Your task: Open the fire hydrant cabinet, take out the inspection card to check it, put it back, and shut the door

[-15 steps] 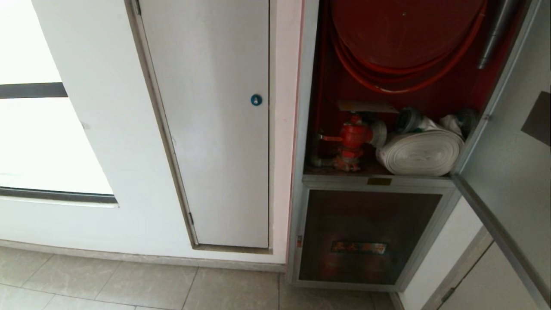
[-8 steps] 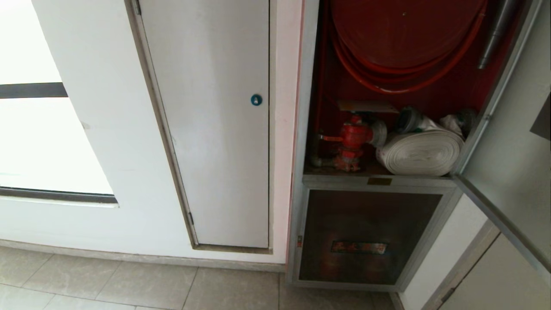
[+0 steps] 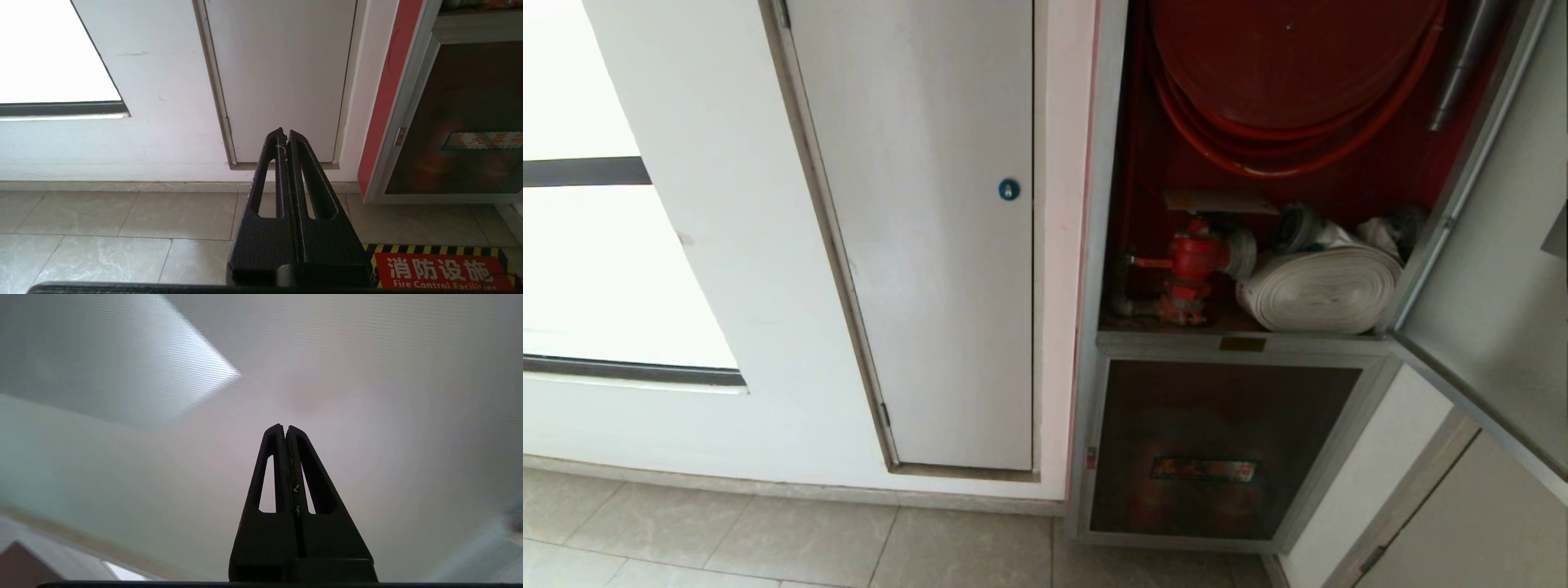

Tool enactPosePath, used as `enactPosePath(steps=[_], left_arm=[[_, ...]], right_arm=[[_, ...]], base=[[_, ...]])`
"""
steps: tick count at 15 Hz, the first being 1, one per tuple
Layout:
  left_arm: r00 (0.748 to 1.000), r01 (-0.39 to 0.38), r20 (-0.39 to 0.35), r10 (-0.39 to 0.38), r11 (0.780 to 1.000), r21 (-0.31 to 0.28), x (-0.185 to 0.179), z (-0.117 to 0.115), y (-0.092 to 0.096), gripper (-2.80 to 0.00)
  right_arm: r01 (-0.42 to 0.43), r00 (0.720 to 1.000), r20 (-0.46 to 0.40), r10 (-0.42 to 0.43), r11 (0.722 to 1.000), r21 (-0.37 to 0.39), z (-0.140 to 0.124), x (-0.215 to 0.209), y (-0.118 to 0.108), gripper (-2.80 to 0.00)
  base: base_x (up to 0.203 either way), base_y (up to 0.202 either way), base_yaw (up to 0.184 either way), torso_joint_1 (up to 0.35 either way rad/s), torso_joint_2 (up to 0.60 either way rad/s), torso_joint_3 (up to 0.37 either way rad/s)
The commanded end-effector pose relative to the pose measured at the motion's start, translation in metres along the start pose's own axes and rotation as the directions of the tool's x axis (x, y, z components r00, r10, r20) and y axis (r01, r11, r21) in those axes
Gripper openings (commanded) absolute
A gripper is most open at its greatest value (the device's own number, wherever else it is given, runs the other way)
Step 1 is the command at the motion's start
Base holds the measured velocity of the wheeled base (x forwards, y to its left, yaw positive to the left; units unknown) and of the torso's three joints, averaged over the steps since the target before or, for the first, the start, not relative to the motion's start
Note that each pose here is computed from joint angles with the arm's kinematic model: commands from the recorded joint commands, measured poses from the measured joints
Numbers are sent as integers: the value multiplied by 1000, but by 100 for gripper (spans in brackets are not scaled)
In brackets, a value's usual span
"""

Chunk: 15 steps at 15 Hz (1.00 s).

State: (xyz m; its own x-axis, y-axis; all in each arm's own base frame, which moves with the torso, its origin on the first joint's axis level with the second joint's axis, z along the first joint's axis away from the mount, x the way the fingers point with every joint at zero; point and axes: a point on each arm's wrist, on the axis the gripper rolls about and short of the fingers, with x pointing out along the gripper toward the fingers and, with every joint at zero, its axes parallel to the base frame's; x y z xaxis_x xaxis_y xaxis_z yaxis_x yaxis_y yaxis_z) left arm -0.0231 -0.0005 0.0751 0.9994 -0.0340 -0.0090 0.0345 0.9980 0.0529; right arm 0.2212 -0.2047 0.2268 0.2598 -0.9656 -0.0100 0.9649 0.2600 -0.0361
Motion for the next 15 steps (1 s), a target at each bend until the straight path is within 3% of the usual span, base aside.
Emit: enactPosePath(steps=[1, 3, 4, 6, 7, 9, 10, 12, 13, 15], left_arm=[[1000, 1, -2, -1, 1000, 0, 0, 0, 0, -280], [1000, 1, 0, -1, 1000, 4, 0, 0, 0, -280], [1000, 2, -1, -2, 1000, 3, 0, 0, 0, -280], [1000, 1, 1, -1, 1000, 2, 0, 0, 0, -280], [1000, 1, 1, -1, 1000, 2, 0, 0, 0, -280], [1000, 1, 1, -1, 1000, -1, 0, 0, 0, -280], [1000, 0, 0, 0, 1000, -1, 0, 0, 0, -280], [1000, 0, -1, 0, 1000, 0, 0, 0, 0, -280], [1000, 0, -1, 0, 1000, 0, 0, 0, 0, -280], [1000, 0, -2, 0, 1000, 0, 0, 0, 0, -280]], right_arm=[[-12, 1000, 12, 12, 1000, 14, 1, 9, 6, -280], [-139, 989, 55, 136, 988, 60, 8, 10, 12, -280], [-240, 969, 79, 235, 968, 69, 10, 7, 16, -280], [-501, 862, 146, 485, 860, 98, 15, -15, 34, -280], [-576, 815, 163, 557, 811, 108, 17, -33, 37, -280], [-745, 666, 181, 723, 655, 127, 23, -82, 38, -280], [-818, 576, 186, 796, 560, 133, 27, -102, 30, -280], [-943, 331, 180, 926, 314, 112, 34, -141, -2, -280], [-974, 219, 173, 960, 204, 100, 35, -159, -19, -280], [-997, 25, 163, 986, 14, 71, 31, -192, -55, -280]], base=[[0, 0, 0, 0, 0, 0], [0, 0, 0, 0, 0, 0], [0, 0, 0, 0, 0, 0], [0, 0, 0, 0, 0, 0], [0, 0, 0, 0, 0, 0], [0, 0, 0, 0, 0, 0], [0, 0, 0, 0, 0, 0], [0, 0, 0, 0, 0, 0], [0, 0, 0, 0, 0, 0], [0, 0, 0, 0, 0, 0]])
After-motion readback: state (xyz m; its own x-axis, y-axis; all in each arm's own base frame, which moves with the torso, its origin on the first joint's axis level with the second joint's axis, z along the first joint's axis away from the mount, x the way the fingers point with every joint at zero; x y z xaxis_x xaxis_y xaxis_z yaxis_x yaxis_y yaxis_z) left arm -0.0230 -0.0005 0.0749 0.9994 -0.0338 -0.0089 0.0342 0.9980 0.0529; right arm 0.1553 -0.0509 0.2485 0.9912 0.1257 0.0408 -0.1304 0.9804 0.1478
